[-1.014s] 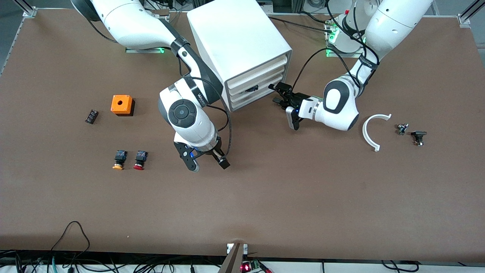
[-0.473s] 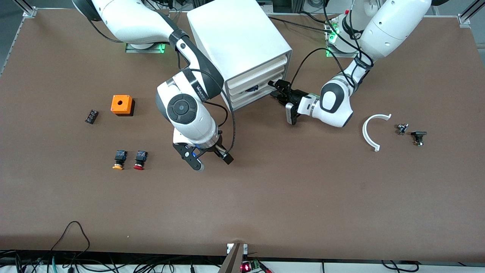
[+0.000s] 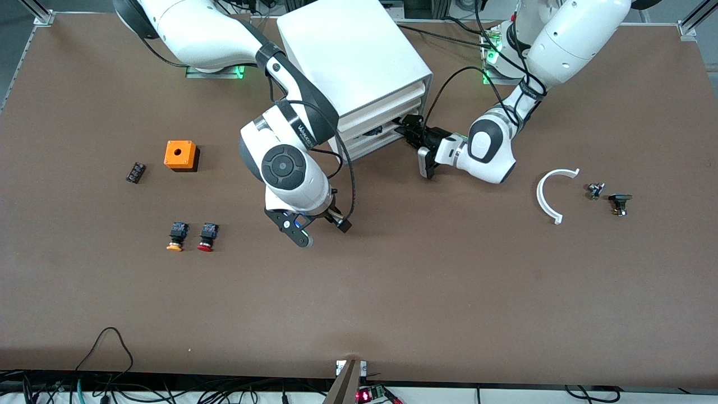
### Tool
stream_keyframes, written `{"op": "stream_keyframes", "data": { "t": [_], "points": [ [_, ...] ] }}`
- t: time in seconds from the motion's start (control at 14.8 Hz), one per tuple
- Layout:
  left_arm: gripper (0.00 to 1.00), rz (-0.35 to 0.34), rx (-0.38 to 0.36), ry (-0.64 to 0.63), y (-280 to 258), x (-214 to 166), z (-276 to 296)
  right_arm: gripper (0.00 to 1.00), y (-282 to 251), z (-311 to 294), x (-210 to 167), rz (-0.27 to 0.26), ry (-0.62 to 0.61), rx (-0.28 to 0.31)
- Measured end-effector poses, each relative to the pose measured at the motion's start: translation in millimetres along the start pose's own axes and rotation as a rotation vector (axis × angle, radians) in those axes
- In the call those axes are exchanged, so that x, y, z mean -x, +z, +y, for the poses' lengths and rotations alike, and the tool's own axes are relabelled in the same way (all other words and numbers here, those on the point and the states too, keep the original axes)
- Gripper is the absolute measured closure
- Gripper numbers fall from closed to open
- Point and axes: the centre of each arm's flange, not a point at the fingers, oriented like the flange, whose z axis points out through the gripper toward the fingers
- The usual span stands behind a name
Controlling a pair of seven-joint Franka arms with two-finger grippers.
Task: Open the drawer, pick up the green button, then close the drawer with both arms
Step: 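Pull the cabinet drawer open with the left gripper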
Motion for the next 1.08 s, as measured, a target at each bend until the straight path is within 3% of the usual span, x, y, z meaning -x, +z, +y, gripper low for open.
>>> {"op": "stream_keyframes", "data": {
  "t": [0.27,0.47,1.08],
  "points": [
    [0.59,-0.005,0.001,0.002,3,0,1,0.0,-3,-2,2,-0.002,0.095,-0.016],
    [0.85,-0.003,-0.002,0.043,3,0,0,0.0,-5,-9,13,0.001,0.116,-0.055],
    [0.86,0.023,-0.026,0.08,-15,-5,-5,0.0,-1,-19,22,-0.003,0.154,-0.086]
  ]
}}
